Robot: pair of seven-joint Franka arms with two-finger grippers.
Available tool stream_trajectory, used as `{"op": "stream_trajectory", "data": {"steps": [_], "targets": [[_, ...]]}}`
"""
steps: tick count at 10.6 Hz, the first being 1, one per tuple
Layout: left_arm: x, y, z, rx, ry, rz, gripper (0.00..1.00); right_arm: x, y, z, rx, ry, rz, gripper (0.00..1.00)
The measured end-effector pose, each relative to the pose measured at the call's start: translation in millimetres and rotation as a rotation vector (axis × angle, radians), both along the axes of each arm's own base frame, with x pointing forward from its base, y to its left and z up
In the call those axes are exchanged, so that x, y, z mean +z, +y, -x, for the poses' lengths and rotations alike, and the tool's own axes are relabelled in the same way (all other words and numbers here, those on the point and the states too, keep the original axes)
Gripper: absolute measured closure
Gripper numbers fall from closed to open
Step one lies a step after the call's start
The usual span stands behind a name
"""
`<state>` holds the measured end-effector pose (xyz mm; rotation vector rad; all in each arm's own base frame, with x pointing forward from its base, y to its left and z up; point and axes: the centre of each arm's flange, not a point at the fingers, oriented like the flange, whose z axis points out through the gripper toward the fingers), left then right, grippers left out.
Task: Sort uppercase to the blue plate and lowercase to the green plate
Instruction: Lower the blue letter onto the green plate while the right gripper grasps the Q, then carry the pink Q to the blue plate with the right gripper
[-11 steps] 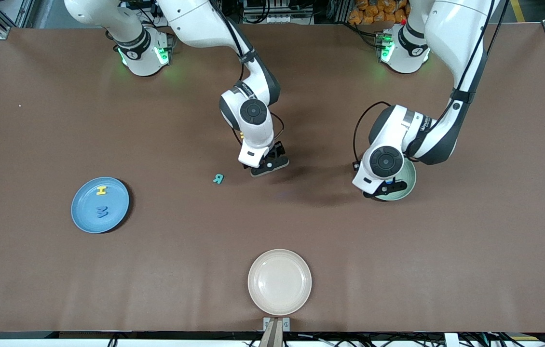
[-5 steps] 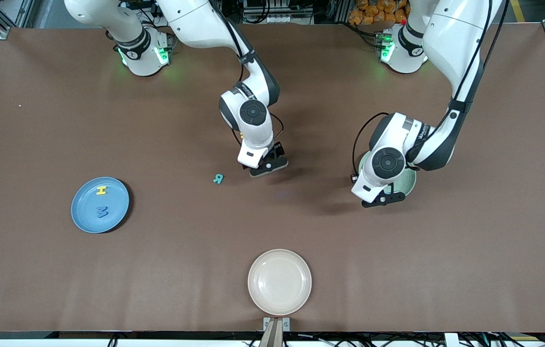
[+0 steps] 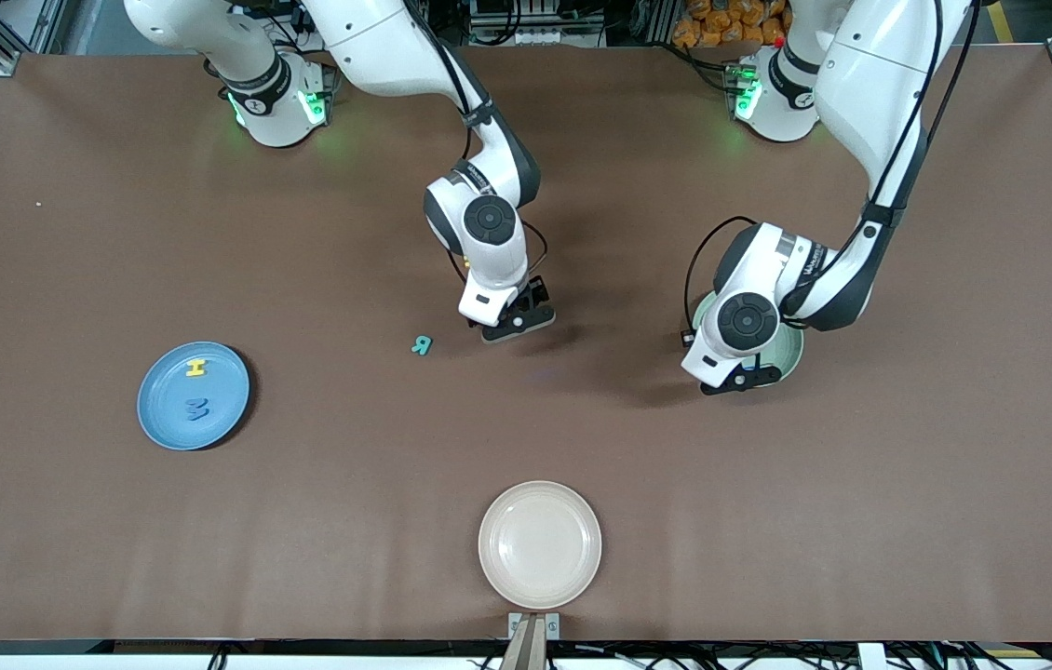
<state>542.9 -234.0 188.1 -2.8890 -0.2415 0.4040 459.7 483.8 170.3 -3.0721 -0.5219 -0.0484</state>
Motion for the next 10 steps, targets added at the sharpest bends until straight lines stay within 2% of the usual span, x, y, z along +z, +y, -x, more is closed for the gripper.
{"op": "stream_trajectory", "data": {"steps": [4, 7, 8, 10], "targets": [[-6, 8, 9, 0.006, 0.056, -0.030, 0.73, 3, 1, -2, -0.003, -0.007, -0.006, 0.00], [1, 13, 8, 0.014, 0.061, -0.035, 0.73, 3, 2, -2, -0.003, -0.008, -0.007, 0.09], [4, 13, 5, 0.016, 0.052, -0.031, 0.73, 4, 1, -3, -0.004, -0.009, -0.007, 0.19], [11, 10, -4, 0.017, 0.014, -0.011, 0.73, 9, 4, -6, -0.004, -0.018, -0.015, 0.55]]}}
